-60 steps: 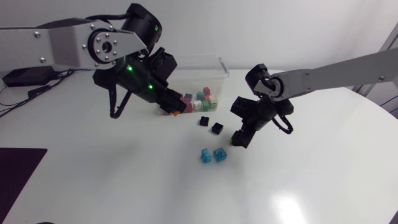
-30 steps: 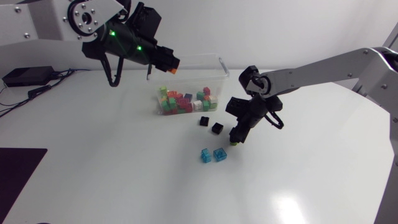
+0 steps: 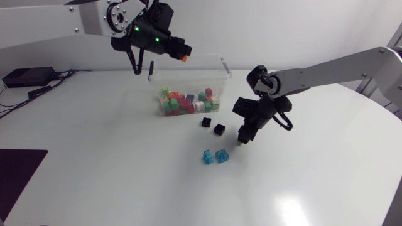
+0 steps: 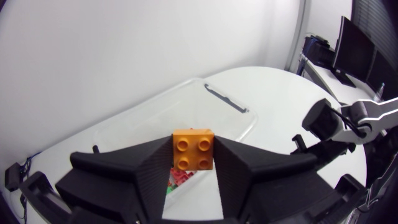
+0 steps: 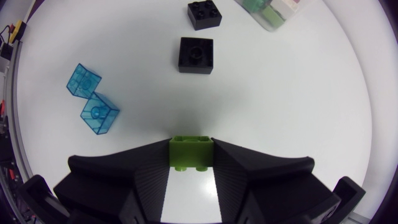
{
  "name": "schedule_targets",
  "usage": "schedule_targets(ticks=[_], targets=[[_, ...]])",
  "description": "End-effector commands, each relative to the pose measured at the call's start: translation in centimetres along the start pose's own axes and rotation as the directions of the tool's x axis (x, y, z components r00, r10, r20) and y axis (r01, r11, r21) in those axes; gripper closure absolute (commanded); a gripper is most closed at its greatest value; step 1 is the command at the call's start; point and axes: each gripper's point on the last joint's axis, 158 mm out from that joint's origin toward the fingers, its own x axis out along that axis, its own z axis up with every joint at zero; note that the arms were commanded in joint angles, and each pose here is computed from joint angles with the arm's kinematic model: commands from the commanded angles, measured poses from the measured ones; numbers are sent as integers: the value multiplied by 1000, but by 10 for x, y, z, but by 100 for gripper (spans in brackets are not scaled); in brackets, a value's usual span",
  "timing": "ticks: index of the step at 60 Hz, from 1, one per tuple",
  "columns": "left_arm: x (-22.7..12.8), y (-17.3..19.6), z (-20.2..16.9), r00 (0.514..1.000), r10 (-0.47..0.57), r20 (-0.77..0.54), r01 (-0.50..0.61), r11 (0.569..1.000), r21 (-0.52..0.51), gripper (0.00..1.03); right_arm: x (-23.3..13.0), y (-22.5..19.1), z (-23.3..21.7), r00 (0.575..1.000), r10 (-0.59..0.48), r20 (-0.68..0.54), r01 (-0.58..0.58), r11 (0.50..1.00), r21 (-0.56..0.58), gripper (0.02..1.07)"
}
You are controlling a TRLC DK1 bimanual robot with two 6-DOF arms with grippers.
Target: Place the duplo bricks in the container
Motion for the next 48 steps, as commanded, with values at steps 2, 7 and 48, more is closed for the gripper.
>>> schedule_targets(ticks=[2,7,48], targets=[[8,18,14,1000,20,20,-19,999,-45,70,-16,10,-7,1000,-3,-3,3,1000,-20,74],[14,26,15,999,29,20,-28,998,-55,64,-27,17,-3,1000,-9,11,9,999,-32,74],[-47,31,-13,996,88,-12,-88,996,-6,5,-144,15,107,933,-126,337,125,992,26,73]])
